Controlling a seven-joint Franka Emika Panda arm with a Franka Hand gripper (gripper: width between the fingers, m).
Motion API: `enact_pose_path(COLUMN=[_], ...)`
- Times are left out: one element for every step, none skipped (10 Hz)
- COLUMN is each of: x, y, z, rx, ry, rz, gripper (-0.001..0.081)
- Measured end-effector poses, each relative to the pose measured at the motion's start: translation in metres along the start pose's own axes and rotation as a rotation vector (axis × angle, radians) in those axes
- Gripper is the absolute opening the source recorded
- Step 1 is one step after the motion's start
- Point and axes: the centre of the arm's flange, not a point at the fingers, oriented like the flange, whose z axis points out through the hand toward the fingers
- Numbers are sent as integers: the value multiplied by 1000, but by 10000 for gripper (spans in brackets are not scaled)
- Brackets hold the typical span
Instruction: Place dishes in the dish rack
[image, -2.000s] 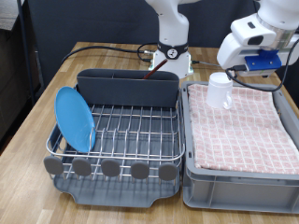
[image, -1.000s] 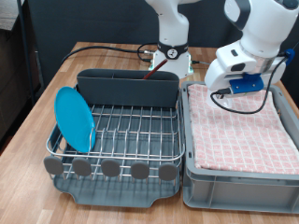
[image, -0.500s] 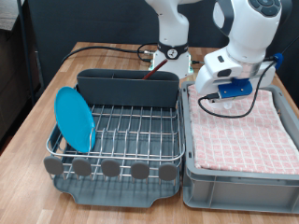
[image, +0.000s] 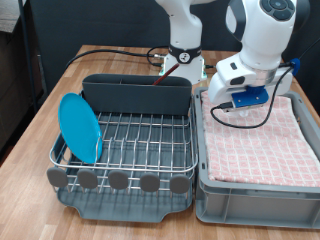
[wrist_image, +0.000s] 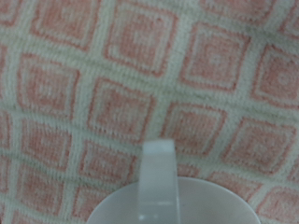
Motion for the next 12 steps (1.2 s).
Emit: enact_pose_path(x=[0, -1, -1, -1, -1, -2, -2, -1, -1, 1, 3, 5], y=[0, 1, 1, 1, 1, 1, 1, 0, 0, -2, -4, -5], z=[1, 2, 2, 3, 4, 5, 5, 5, 3, -3, -13, -27], rx=[3, 3, 3, 3, 5, 7, 8, 16, 21, 30, 32, 32], ry=[3, 4, 3, 1, -1, -3, -2, -2, 1, 8, 10, 7], rz=[1, 1, 2, 3, 5, 8, 8, 13, 15, 17, 20, 24], gripper=[802, 721, 552, 552, 390, 226, 226, 73, 73, 71, 71, 71])
